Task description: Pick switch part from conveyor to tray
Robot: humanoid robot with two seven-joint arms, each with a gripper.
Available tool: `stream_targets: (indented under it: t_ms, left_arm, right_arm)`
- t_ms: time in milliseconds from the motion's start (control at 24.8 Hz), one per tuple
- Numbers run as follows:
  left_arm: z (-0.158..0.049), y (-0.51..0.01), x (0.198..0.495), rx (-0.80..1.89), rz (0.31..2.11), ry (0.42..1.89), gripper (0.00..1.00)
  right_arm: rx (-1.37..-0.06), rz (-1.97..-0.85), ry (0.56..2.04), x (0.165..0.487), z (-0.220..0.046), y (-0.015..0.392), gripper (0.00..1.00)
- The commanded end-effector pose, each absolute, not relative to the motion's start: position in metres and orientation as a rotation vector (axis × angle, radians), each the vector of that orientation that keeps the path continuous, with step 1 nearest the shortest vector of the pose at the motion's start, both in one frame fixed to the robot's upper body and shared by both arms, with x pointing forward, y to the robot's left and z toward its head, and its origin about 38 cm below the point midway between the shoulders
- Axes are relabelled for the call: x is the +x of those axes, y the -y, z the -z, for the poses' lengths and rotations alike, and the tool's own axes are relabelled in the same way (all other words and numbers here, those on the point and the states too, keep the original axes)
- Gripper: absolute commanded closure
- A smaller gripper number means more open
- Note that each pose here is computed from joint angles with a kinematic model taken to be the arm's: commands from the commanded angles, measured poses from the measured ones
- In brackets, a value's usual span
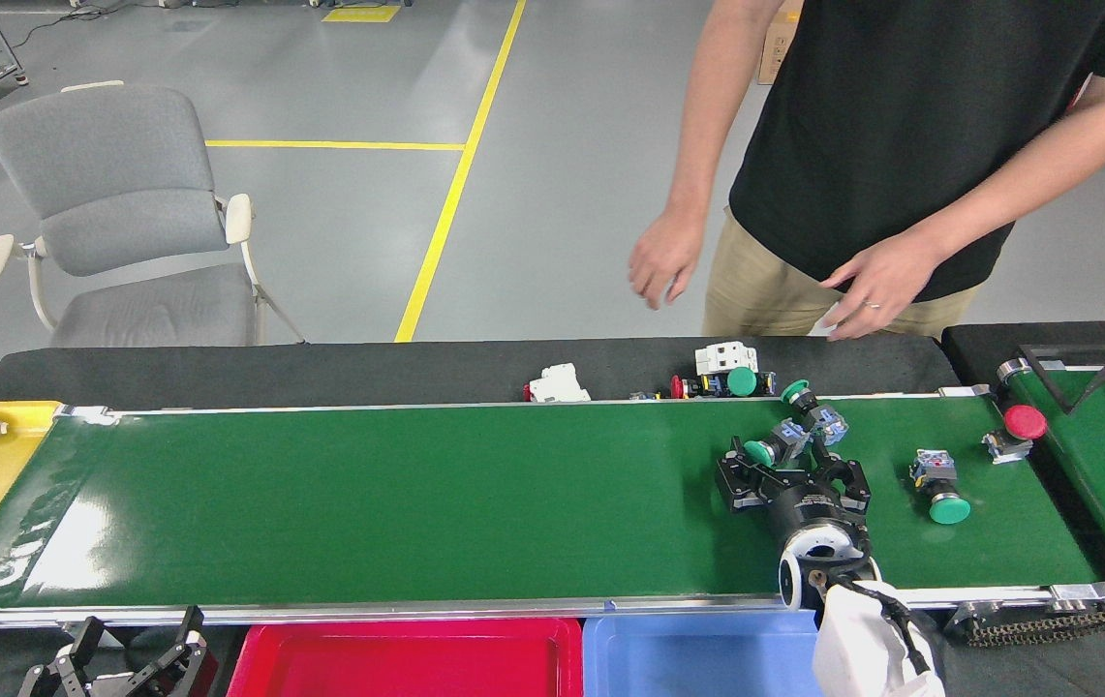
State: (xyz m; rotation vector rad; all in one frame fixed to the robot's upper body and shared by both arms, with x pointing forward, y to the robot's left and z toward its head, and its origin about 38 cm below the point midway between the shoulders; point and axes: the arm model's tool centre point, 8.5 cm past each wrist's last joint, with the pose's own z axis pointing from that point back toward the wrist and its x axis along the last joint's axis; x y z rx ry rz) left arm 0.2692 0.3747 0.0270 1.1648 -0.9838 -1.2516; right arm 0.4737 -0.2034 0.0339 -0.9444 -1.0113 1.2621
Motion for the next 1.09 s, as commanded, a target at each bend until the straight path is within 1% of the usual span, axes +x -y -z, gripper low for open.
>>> stream_targets:
  t_ms: [0, 40, 81, 121, 322, 403, 484, 564, 645, 685, 726, 806, 927, 967, 1008, 1048]
  left_arm:
    - [-0.034, -0.378, 0.273, 1.191, 1.259, 0.994, 0.0]
    - [-0.034, -0.378, 0.273, 1.191, 1.259, 0.994, 0.0]
    - [-0.034, -0.378, 0.273, 1.19, 1.258, 0.995, 0.0]
    - [-0.035, -0.378, 0.273, 1.192, 1.258, 0.996, 0.0]
    - [-0.035, -0.381, 0.271, 1.195, 1.254, 0.989, 0.0]
    - [-0.034, -0.382, 0.27, 1.195, 1.254, 0.986, 0.0]
    - [-0.034, -0.382, 0.269, 1.194, 1.255, 0.985, 0.0]
    - [-0.034, -0.382, 0.268, 1.194, 1.254, 0.983, 0.0]
    - [-0.034, -0.383, 0.267, 1.194, 1.254, 0.981, 0.0]
    - [-0.034, -0.383, 0.267, 1.194, 1.254, 0.981, 0.0]
    - [-0.033, -0.383, 0.267, 1.192, 1.254, 0.98, 0.0]
    - [-0.033, -0.383, 0.266, 1.193, 1.253, 0.979, 0.0]
    - [-0.033, -0.383, 0.266, 1.193, 1.251, 0.976, 0.0]
    - [-0.034, -0.383, 0.266, 1.195, 1.25, 0.978, 0.0]
    - [-0.034, -0.384, 0.266, 1.197, 1.248, 0.976, 0.0]
    - [-0.035, -0.384, 0.266, 1.199, 1.245, 0.977, 0.0]
  right_arm:
    - [-0.979, -1.255, 1.053, 0.483, -0.049, 0.204, 0.75]
    - [-0.979, -1.261, 1.057, 0.483, -0.049, 0.202, 0.85]
    - [-0.981, -1.274, 1.06, 0.482, -0.049, 0.199, 0.92]
    - [-0.982, -1.289, 1.062, 0.482, -0.048, 0.197, 0.97]
    - [-0.999, -1.297, 1.082, 0.479, -0.049, 0.194, 0.98]
    - [-1.008, -1.292, 1.098, 0.479, -0.054, 0.193, 0.98]
    - [-1.007, -1.31, 1.122, 0.474, -0.056, 0.185, 0.98]
    - [-1.0, -1.351, 1.199, 0.464, -0.063, 0.167, 0.98]
    - [-0.979, -1.395, 1.316, 0.444, -0.07, 0.145, 0.98]
    - [-0.959, -1.425, 1.363, 0.434, -0.072, 0.135, 0.98]
    - [-0.914, -1.48, 1.439, 0.419, -0.073, 0.117, 0.98]
    - [-0.767, -1.638, 1.594, 0.383, -0.068, 0.078, 0.98]
    - [-0.57, -1.806, 1.799, 0.343, -0.069, 0.044, 0.98]
    - [-0.509, -1.855, 1.851, 0.334, -0.07, 0.037, 0.96]
    - [-0.464, -1.894, 1.885, 0.327, -0.069, 0.03, 0.82]
    - [-0.427, -1.928, 1.908, 0.321, -0.068, 0.022, 0.37]
